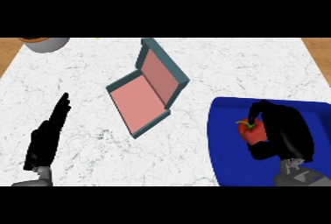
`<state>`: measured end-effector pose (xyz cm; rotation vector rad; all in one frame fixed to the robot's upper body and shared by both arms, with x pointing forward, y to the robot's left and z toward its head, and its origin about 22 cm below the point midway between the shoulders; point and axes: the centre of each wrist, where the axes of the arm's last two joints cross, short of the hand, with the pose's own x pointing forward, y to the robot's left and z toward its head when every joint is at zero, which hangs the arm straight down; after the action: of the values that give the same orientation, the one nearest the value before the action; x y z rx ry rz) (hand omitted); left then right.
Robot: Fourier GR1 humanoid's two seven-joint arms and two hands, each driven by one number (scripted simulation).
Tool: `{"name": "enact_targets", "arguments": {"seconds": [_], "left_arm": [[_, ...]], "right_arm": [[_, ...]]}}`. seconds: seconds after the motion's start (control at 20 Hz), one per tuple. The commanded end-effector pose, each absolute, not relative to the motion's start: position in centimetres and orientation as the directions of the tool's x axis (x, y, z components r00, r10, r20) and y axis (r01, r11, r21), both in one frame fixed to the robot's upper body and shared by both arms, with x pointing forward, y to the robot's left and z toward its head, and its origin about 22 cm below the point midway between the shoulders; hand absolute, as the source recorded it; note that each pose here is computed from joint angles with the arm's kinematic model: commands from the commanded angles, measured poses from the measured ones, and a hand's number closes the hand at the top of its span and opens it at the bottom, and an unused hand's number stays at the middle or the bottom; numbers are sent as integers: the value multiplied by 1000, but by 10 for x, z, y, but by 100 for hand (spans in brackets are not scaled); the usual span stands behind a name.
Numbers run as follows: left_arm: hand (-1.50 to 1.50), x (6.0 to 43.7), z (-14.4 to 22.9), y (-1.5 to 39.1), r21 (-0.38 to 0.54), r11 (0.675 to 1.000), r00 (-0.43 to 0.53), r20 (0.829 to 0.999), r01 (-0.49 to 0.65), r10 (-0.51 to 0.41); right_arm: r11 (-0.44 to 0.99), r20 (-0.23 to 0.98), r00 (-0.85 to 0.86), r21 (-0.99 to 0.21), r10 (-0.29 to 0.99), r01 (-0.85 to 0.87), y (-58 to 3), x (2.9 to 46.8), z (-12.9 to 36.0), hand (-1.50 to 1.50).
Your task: Pick the bell pepper from the tray and place it in the cardboard box
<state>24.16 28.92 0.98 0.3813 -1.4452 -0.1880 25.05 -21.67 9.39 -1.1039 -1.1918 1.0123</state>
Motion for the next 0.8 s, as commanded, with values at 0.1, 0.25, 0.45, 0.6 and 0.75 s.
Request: {"name": "enact_targets", "arguments": {"seconds": [0.1,0.25,0.45,0.6,0.75], "left_arm": [[0,243,3,291,379,920,130,921,-97,-366],[0,234,-3,281,380,921,124,922,-86,-368],[0,239,8,283,377,922,111,924,-88,-367],[0,226,5,274,371,925,115,926,-82,-361],[0,238,10,292,376,922,126,923,-97,-363]], "right_arm": [[460,447,-120,-879,887,125,-182,247,144,150],[553,518,-228,-824,824,127,-177,241,166,150],[616,563,-307,-780,767,108,-150,242,184,150],[626,567,-326,-771,757,113,-138,270,189,150],[635,577,-321,-764,751,111,-108,277,223,150]]}}
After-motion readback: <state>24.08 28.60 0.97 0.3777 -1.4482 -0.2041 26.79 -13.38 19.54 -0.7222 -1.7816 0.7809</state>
